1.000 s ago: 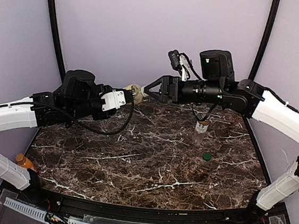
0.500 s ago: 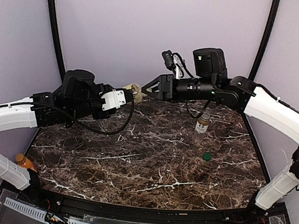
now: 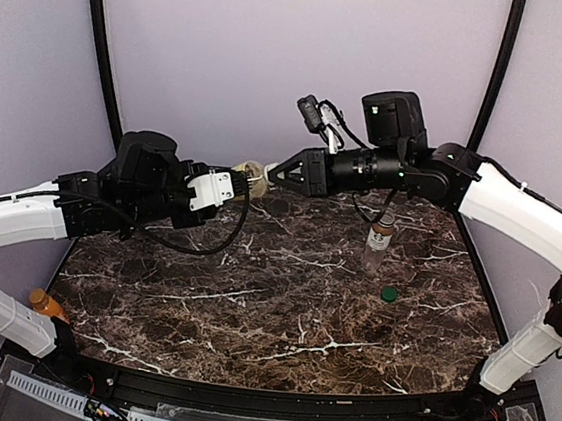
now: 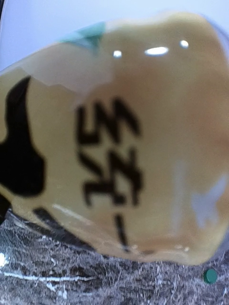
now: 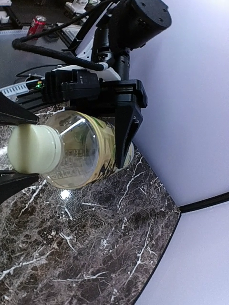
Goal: Unscrew the bottle caps
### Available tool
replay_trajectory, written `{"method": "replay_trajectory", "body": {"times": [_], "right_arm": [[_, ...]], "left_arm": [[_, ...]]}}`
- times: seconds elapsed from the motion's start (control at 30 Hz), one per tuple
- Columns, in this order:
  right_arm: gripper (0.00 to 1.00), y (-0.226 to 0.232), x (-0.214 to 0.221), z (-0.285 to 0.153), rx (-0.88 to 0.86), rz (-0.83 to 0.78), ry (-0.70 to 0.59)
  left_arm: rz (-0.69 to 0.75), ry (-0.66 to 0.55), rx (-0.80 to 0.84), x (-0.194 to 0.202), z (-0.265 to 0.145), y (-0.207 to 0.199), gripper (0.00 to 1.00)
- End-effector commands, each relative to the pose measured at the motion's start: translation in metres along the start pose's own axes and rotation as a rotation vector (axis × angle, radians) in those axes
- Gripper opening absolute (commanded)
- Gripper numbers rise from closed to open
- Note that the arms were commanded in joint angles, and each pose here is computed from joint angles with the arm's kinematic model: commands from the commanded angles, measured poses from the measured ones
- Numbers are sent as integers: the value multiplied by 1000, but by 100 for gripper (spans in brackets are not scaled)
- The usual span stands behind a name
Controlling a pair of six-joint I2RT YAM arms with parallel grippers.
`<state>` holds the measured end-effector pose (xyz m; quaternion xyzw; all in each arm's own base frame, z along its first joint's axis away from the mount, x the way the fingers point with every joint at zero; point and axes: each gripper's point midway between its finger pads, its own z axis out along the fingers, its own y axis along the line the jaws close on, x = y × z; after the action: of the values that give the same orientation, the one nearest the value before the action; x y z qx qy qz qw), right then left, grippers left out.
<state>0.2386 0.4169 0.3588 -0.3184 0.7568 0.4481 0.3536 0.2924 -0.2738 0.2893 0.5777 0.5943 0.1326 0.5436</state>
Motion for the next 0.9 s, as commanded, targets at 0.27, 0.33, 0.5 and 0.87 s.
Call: {"method": "replay_trajectory", "body": {"times": [0.27,0.33,0.5,0.87], "right_arm": [[0,76,82,-11,-82,-1248,121],[0,78,85,-8,-55,-1335,146],[0,71,90,-2,27,-1502,216],[87,82,71,-3,82,-1433,71]], "left_arm": [[-95,-146,755,-18,-72,-117,1],[-112,-149,808,-19,-79,-123,1],[-113,-150,828,-18,-83,-126,1],[-109,-146,790,-16,-79,-122,1]]}}
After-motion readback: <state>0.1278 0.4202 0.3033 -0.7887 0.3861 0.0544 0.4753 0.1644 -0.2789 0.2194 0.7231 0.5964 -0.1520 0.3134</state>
